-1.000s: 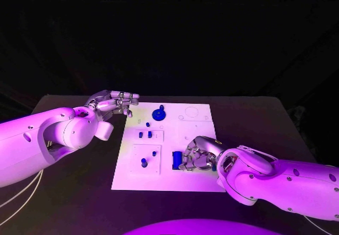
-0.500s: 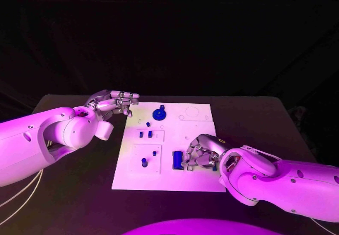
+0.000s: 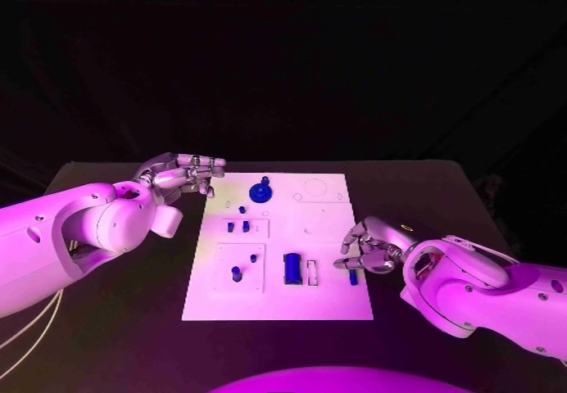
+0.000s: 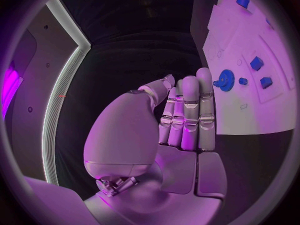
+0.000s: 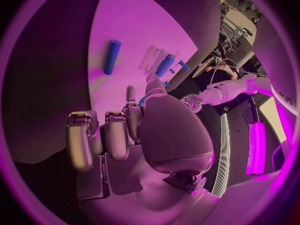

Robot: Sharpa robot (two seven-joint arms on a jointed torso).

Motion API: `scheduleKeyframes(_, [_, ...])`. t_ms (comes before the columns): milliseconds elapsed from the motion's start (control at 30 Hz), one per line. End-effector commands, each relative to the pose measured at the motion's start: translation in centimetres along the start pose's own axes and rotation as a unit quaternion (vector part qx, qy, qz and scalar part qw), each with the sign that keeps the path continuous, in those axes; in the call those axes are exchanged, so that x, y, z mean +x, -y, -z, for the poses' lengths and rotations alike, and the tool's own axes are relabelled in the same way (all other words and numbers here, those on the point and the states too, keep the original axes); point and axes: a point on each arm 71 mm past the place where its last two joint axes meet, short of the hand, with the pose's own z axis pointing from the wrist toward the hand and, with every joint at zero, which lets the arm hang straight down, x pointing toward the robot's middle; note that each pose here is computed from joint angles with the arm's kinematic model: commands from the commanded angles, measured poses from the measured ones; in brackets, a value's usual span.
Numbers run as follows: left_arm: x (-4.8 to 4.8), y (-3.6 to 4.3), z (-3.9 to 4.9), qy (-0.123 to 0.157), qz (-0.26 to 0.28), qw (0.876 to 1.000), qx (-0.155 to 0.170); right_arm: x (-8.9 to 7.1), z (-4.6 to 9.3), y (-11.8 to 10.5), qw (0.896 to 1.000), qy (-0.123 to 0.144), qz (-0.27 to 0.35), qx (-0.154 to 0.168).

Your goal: Assemble the parts on the task board

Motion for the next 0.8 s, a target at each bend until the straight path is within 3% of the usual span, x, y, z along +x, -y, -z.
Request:
scheduleKeyframes(33, [0.2, 0.09, 0.01, -0.007, 0.003, 1.0, 0.002, -0.2, 0.4, 0.3, 0.999, 0.0, 0.041, -0.001])
scheduleKeyframes(367, [0.42, 0.09, -0.03, -0.011, 0.004, 1.0, 0.003, 0.0, 1.0, 1.8, 0.996, 0.008, 0.079, 0.037])
scheduleKeyframes(800, [0.37, 0.07, 0.03, -0.011, 0.004, 1.0, 0.002, 1.6, 0.6, 2.2, 0.995, -0.002, 0.082, 0.049])
